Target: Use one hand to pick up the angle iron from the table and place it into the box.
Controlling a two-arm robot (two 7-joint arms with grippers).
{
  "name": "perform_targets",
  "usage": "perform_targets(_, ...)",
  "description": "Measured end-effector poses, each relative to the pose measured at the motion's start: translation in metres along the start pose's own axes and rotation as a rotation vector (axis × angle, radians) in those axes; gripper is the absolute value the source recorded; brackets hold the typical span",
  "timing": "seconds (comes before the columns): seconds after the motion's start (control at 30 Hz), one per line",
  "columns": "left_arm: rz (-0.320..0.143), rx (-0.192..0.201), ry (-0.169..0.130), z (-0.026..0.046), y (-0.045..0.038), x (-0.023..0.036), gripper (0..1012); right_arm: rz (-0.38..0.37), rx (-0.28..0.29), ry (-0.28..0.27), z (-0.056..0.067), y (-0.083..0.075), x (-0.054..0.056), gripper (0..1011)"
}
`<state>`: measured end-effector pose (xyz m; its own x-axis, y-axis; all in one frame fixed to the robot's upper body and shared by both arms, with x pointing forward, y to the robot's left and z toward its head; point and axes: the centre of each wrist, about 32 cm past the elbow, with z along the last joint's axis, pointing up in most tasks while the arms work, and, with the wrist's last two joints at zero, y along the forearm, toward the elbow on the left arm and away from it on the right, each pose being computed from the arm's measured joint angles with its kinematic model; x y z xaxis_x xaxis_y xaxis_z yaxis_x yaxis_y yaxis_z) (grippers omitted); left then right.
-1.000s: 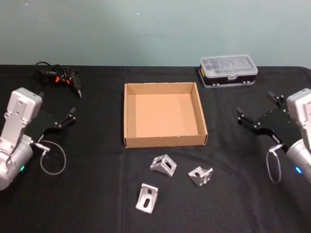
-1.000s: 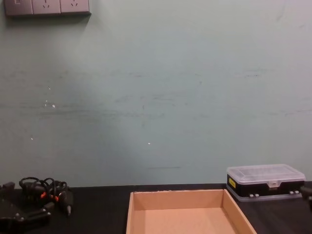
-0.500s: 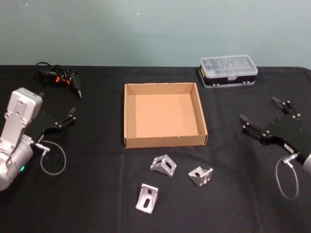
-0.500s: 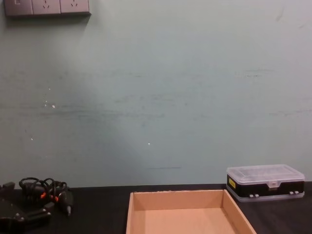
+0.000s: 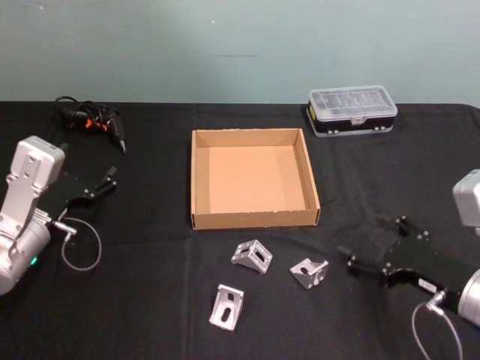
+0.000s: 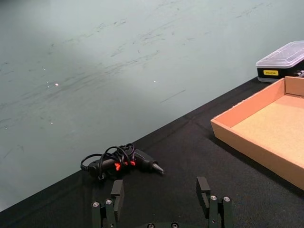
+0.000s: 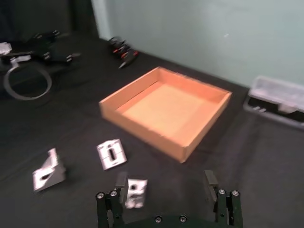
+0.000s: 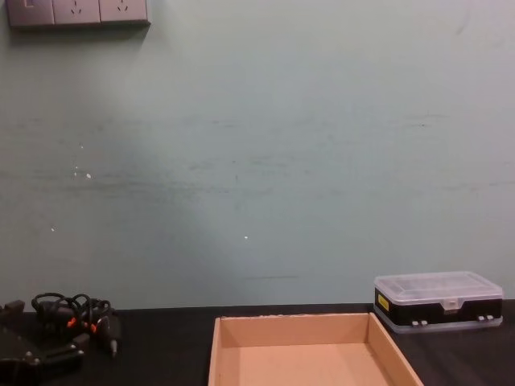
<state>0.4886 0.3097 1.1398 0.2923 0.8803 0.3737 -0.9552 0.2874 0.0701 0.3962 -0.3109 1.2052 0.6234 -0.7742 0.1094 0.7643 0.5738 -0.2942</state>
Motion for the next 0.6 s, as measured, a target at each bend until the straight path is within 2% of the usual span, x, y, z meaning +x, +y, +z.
perform_targets(0.23,0.000,0.000,0.000,0.0000,0.0000,0.0000,1000,0.068,-0.047,0.013,-0.003,0.006,-0.009,1000)
perform_targets(0.6,0.000,0.000,0.000,0.0000,0.0000,0.0000,1000,0.098,-0.089,0.018,-0.013,0.027,-0.022,1000)
